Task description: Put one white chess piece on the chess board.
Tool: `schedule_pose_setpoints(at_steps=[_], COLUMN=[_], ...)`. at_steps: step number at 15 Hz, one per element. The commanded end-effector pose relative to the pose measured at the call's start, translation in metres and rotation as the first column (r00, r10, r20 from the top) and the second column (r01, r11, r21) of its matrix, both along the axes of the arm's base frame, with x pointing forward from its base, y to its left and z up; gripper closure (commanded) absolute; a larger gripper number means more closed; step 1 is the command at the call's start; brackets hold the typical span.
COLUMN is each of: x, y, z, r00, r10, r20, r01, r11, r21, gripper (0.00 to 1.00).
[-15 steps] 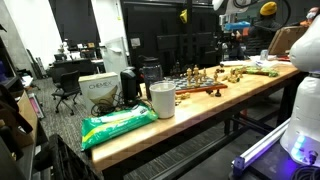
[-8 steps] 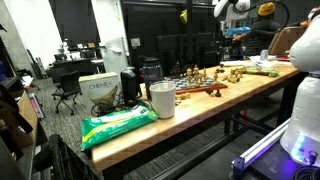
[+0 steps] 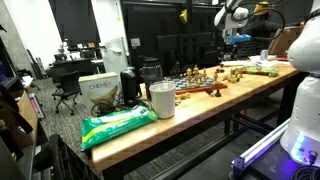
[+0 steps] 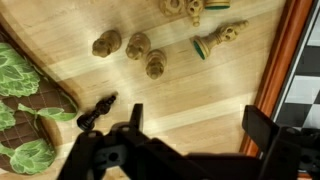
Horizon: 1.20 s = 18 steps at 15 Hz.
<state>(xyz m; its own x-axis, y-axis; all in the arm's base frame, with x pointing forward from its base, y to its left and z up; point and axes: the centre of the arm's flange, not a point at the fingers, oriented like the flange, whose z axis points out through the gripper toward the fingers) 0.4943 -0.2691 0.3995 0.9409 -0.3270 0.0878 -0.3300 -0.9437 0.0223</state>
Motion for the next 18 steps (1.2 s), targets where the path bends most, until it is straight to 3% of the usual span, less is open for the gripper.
schedule_pose_setpoints(at_steps=[1, 10, 18], x=[0.004, -0.007, -0.006], y=[-0.018, -0.047, -0.054], z=[-0.008, -0.035, -0.053], r00=[1.0, 0.993, 0.99], r10=[-0.027, -0.114, -0.126], r20=[0.0, -0.021, -0.057], r01=[0.027, 0.115, 0.131], r11=[0.999, 0.99, 0.987], r21=[0.023, 0.081, 0.092], gripper=[0.0, 0.0, 0.0])
